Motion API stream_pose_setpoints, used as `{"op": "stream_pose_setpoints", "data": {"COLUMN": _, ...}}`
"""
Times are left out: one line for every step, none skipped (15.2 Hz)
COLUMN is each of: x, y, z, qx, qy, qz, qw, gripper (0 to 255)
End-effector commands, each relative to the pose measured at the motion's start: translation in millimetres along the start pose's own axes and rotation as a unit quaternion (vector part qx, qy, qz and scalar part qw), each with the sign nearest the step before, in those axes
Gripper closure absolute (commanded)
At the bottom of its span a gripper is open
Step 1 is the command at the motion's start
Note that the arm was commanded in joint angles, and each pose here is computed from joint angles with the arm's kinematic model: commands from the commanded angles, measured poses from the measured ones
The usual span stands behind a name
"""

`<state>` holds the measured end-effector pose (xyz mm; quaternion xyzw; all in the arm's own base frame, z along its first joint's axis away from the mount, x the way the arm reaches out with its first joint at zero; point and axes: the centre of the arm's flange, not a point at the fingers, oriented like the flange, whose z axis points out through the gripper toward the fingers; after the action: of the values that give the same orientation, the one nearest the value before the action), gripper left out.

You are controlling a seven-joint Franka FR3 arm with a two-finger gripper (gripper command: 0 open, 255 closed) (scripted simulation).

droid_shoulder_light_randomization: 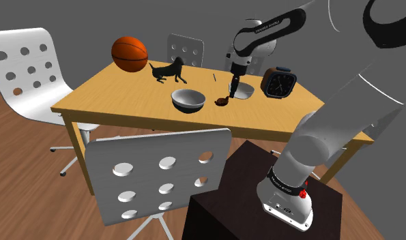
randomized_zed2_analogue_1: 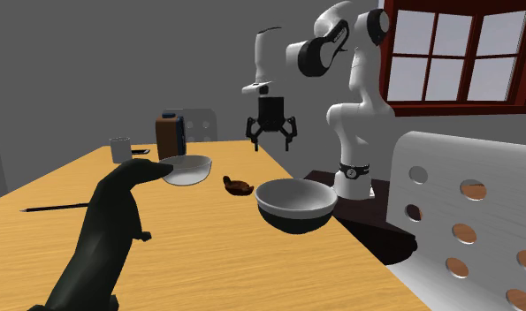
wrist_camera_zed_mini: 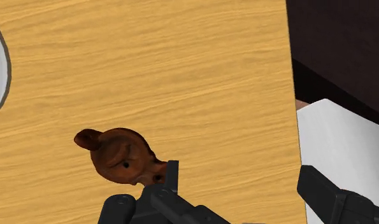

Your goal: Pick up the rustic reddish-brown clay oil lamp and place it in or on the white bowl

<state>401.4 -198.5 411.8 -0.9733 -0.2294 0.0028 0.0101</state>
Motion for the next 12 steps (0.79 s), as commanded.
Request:
{"op": "stream_pose_setpoints", "data": {"x": 2.8, "y": 20.7, "z": 13.1, "qx": -0.003, "qy": -0.003, "qz": -0.023, "qw": 0.9997, "gripper": 0}}
{"op": "stream_pose_setpoints", "data": {"x": 4.9, "y": 31.5, "z": 20.0, "qx": -0.004, "qy": -0.004, "qz": -0.033, "qw": 0.9994, "gripper": 0}}
{"op": "stream_pose_setpoints", "data": {"x": 7.2, "y": 42.3, "z": 26.9, "qx": -0.005, "qy": -0.005, "qz": -0.043, "qw": 0.999, "gripper": 0}}
{"op": "stream_pose_setpoints", "data": {"x": 9.8, "y": 53.0, "z": 33.8, "qx": -0.006, "qy": -0.007, "qz": -0.054, "qw": 0.9985, "gripper": 0}}
{"op": "stream_pose_setpoints", "data": {"x": 12.5, "y": 63.7, "z": 40.6, "qx": -0.007, "qy": -0.008, "qz": -0.064, "qw": 0.9979, "gripper": 0}}
{"op": "stream_pose_setpoints", "data": {"x": 15.5, "y": 74.3, "z": 47.5, "qx": -0.008, "qy": -0.009, "qz": -0.074, "qw": 0.9972, "gripper": 0}}
{"op": "stream_pose_setpoints", "data": {"x": 18.6, "y": 84.9, "z": 54.3, "qx": -0.008, "qy": -0.01, "qz": -0.085, "qw": 0.9963, "gripper": 0}}
{"op": "stream_pose_setpoints", "data": {"x": 21.9, "y": 95.5, "z": 61.2, "qx": -0.009, "qy": -0.012, "qz": -0.095, "qw": 0.9954, "gripper": 0}}
{"op": "stream_pose_setpoints", "data": {"x": 25.5, "y": 106.0, "z": 68.0, "qx": -0.01, "qy": -0.013, "qz": -0.105, "qw": 0.9943, "gripper": 0}}
{"op": "stream_pose_setpoints", "data": {"x": 26.3, "y": 108.2, "z": 69.4, "qx": -0.011, "qy": -0.013, "qz": -0.108, "qw": 0.9941, "gripper": 0}}
{"op": "stream_pose_setpoints", "data": {"x": 26.1, "y": 108.3, "z": 74.7, "qx": -0.011, "qy": -0.013, "qz": -0.108, "qw": 0.9941, "gripper": 0}}
{"op": "stream_pose_setpoints", "data": {"x": 26.0, "y": 108.4, "z": 80.0, "qx": -0.011, "qy": -0.013, "qz": -0.108, "qw": 0.9941, "gripper": 0}}
